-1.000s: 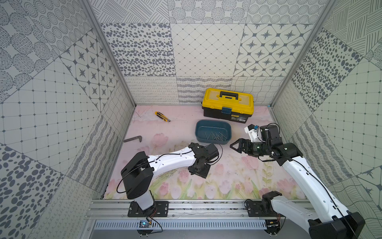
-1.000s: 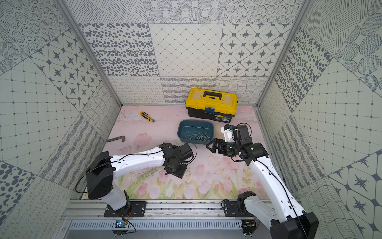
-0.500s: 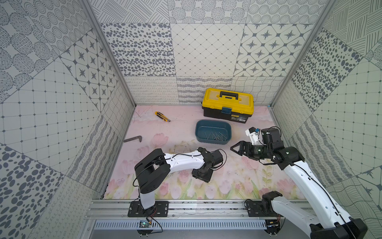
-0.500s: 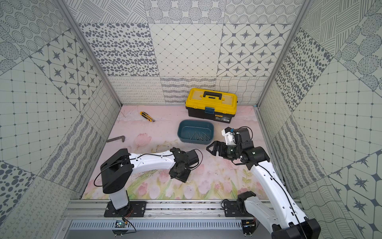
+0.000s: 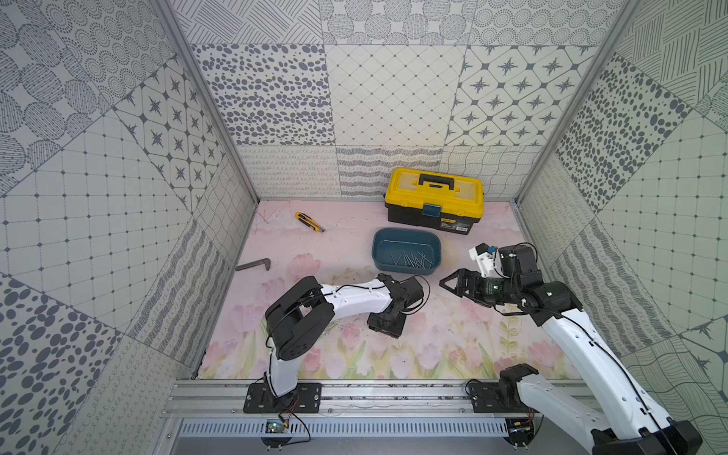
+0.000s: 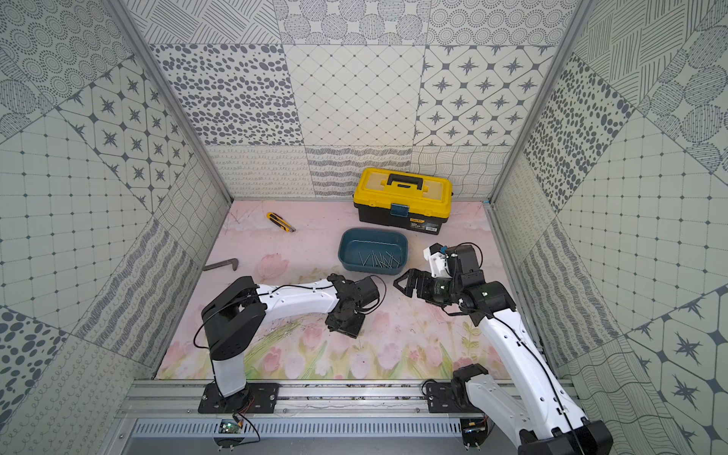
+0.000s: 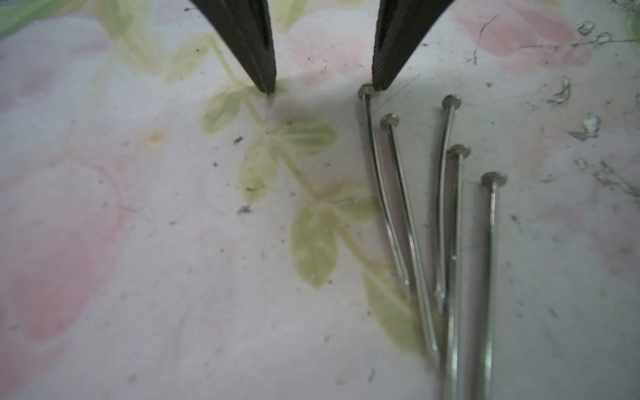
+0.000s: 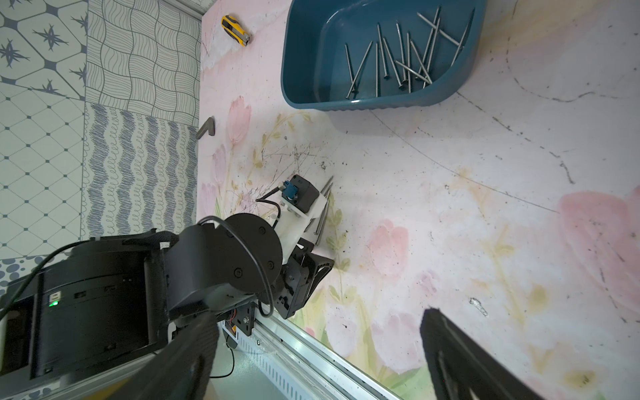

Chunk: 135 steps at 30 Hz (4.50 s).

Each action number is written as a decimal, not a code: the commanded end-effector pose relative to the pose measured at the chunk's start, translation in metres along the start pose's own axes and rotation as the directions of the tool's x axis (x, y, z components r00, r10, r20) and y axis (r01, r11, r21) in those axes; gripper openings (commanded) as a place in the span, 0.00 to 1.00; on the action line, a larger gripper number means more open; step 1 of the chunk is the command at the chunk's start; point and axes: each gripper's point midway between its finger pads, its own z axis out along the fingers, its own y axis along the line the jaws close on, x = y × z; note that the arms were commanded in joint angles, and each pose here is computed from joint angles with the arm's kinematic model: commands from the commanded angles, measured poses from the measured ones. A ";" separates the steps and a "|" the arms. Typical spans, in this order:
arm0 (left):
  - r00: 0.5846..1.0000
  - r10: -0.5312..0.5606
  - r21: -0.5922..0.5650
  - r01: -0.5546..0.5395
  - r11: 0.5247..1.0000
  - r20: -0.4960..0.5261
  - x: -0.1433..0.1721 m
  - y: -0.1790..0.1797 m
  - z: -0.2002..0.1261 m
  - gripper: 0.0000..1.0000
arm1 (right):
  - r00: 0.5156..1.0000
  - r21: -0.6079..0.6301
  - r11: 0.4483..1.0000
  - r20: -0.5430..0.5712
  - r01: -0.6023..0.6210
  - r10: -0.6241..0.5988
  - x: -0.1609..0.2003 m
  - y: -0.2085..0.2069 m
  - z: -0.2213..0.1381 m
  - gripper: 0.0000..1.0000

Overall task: Put the nails on the desktop into the storage box
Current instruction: Pick up the nail from the center of the board.

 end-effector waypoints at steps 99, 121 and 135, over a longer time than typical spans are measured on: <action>0.935 -0.140 0.828 -0.211 0.520 0.327 -0.053 -0.122 -0.260 0.00 | 0.999 -0.344 0.939 0.025 -0.024 0.035 -0.025 0.073 -0.013 0.65; 0.937 -0.145 0.840 -0.206 0.502 0.317 -0.054 -0.123 -0.264 0.00 | 0.998 -0.377 0.925 0.023 -0.039 0.052 -0.024 0.076 -0.011 0.15; 0.926 -0.163 0.840 -0.221 0.496 0.340 -0.054 -0.106 -0.286 0.68 | 0.998 -0.380 0.925 0.059 0.024 -0.002 -0.038 0.086 -0.015 0.00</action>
